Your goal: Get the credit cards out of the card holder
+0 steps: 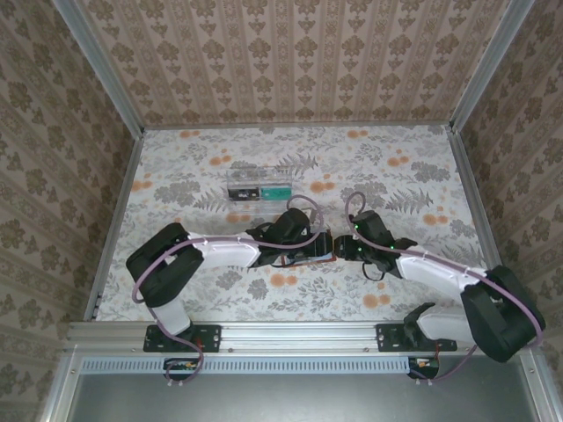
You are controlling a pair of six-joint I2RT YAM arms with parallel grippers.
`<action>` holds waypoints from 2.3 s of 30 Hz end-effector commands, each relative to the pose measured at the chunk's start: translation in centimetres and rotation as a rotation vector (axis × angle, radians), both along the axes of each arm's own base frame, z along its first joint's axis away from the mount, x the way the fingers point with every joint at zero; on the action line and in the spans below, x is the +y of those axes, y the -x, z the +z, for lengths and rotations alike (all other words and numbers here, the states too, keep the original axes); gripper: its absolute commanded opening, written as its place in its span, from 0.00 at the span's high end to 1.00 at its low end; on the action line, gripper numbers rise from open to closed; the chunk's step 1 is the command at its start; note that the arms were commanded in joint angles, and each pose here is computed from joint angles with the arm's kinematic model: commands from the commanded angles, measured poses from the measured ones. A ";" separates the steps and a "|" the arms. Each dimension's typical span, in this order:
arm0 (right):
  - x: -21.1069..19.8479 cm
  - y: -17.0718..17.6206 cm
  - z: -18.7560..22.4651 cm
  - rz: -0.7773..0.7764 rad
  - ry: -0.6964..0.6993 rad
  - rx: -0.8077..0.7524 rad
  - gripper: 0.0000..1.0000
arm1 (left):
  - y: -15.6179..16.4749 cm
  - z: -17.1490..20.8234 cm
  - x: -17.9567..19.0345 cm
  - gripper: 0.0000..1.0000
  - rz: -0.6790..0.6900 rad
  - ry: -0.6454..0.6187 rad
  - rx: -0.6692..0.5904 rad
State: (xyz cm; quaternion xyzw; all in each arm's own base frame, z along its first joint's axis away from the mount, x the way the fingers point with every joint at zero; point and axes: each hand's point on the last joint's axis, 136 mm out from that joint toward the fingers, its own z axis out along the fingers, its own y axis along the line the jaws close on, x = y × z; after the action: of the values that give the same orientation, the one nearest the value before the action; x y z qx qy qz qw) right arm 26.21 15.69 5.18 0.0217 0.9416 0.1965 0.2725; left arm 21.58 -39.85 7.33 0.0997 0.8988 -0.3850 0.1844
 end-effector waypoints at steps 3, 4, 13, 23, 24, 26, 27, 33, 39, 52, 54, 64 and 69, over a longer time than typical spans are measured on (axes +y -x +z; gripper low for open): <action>-1.1 0.5 0.9 -0.038 -0.001 -0.030 0.62 | -0.1 1.6 -1.0 0.39 -0.031 0.038 -0.042; -0.7 0.6 1.1 -0.021 -0.015 -0.033 0.62 | -0.2 1.6 -0.6 0.39 -0.026 0.032 -0.048; 1.8 -0.2 3.3 0.058 -0.105 -0.057 0.64 | -1.1 2.0 5.5 0.43 0.082 -0.021 -0.085; 5.1 -0.5 5.7 0.149 -0.135 -0.079 0.65 | -1.2 1.2 10.3 0.51 0.166 -0.074 -0.098; 5.6 -0.5 5.9 0.162 -0.136 -0.081 0.65 | -1.2 1.0 10.4 0.56 0.168 -0.075 -0.097; 6.5 -0.5 6.1 0.182 -0.140 -0.079 0.67 | -1.2 0.8 10.4 0.64 0.171 -0.073 -0.094; 7.0 -0.5 6.0 0.194 -0.147 -0.070 0.67 | -1.1 0.5 10.3 0.67 0.168 -0.072 -0.089; 9.5 -0.9 4.4 0.233 -0.209 0.024 0.70 | -1.2 -0.7 9.0 0.95 0.141 -0.063 -0.051; 11.2 -1.3 1.6 0.244 -0.244 0.128 0.73 | -1.3 -1.7 8.3 0.96 0.127 -0.070 -0.028; 11.4 -1.6 -1.6 0.210 -0.224 0.219 0.74 | -0.9 -3.9 8.9 0.96 0.140 -0.125 0.022; 11.4 -1.5 -2.0 0.207 -0.224 0.231 0.75 | -0.8 -4.3 9.0 0.96 0.142 -0.131 0.031; 10.8 -1.4 -2.7 0.175 -0.202 0.254 0.75 | -0.5 -4.9 9.1 0.98 0.141 -0.141 0.048; 10.0 -1.6 -2.0 0.154 -0.175 0.220 0.73 | -0.5 -5.0 9.5 0.99 0.149 -0.160 0.051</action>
State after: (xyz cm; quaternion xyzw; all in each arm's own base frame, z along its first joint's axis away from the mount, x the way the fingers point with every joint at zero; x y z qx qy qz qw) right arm 27.71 26.54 2.99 -0.0181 0.9389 0.3125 0.1431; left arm 22.32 -30.52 3.01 0.0423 0.9290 -0.3108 0.1962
